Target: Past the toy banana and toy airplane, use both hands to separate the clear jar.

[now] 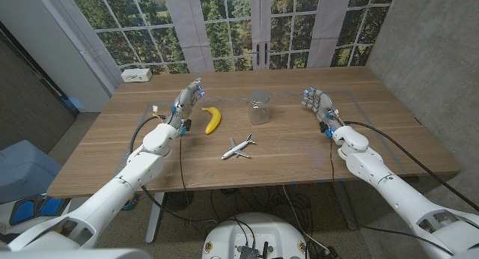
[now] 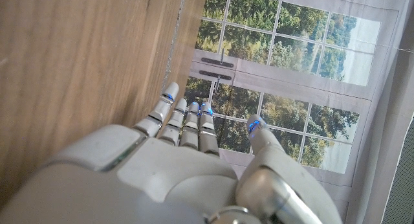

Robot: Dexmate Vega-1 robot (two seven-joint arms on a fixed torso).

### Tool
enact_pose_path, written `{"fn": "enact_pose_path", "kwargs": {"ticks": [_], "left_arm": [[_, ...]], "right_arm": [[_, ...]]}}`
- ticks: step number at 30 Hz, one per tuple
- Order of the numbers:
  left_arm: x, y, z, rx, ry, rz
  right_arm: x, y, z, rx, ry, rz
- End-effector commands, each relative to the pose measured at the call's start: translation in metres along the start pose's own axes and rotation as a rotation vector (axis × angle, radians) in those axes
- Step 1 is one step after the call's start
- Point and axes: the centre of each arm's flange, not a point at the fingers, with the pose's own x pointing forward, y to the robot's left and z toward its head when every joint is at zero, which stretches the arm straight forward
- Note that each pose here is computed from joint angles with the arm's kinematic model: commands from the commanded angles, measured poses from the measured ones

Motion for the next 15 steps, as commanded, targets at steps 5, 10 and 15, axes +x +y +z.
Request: {"fn": "enact_pose_path", "kwargs": {"ticks": [5, 10, 15], "left_arm": [[0.008, -0.004, 0.018, 0.210, 0.009, -0.090], [0.010, -0.008, 0.024, 0.299, 0.014, -0.108], [0.011, -0.014, 0.030, 0.378, 0.012, -0.115]], "right_arm": [[-0.009, 0.005, -0.004, -0.001, 0.001, -0.023], [-0.014, 0.005, -0.002, -0.004, -0.005, -0.031], [-0.019, 0.005, -0.001, -0.004, -0.008, -0.040]]}}
